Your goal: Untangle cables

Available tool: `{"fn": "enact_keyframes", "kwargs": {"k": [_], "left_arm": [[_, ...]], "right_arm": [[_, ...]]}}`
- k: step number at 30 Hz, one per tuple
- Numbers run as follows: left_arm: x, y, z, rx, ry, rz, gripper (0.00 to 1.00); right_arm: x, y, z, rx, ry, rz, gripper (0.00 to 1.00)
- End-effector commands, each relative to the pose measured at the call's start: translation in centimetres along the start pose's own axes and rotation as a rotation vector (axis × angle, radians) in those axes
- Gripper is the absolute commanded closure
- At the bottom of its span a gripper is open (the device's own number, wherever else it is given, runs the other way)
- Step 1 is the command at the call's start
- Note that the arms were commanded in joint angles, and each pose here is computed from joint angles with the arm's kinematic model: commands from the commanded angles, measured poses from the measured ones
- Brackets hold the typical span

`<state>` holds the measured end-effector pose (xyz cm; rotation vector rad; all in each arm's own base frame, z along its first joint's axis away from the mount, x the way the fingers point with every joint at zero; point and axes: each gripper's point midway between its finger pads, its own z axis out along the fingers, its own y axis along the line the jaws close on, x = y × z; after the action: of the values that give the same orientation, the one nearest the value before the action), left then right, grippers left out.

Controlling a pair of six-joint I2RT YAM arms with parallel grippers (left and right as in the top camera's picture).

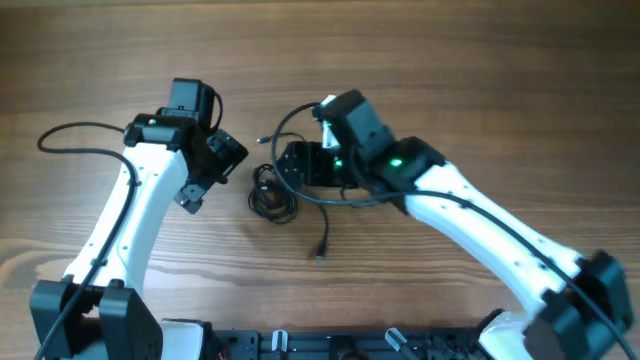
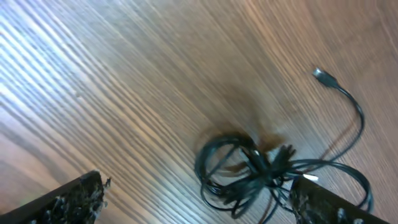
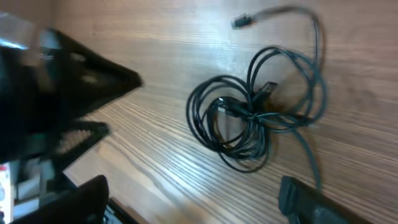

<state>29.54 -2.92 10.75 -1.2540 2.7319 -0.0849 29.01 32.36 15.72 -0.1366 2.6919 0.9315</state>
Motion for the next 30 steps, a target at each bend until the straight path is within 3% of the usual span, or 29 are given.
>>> {"fn": "enact_keyframes", "kwargs": {"k": [1,4,5,6,8,17,30], "left_arm": [[0.0,1.3,0.5,-0.041,0.021,-0.013,0.02],[-0.5,1.8,0.5,-0.052,0.012,-0.032,0.01],[-0.8,1.9,0.5,-0.05,0.01,-0.04,0.01],[-1.1,2.0,0.6,-0.047,0.006,-0.051,0.0],[-1.2,2.0,0.6,-0.046,0.004,-0.054,0.0],[-1.2,2.0,0.6,-0.044,0.003,-0.055,0.0],[-1.2,1.9,0.6,-0.044,0.003,-0.055,0.0]], "right_arm": [[1.5,-2.2,4.1,0.066,0.082,0.145,0.28],[2.4,-3.4,6.2,0.095,0.125,0.241,0.38],[2.5,-3.3,6.8,0.077,0.138,0.218,0.4],[2.7,-2.7,7.7,0.022,0.165,0.135,0.51],[2.7,-2.7,8.5,0.007,0.168,0.092,0.56],[2.7,-5.6,10.3,0.146,0.119,0.075,0.54],[2.0,-4.3,11.8,0.139,0.037,-0.032,0.51]]}}
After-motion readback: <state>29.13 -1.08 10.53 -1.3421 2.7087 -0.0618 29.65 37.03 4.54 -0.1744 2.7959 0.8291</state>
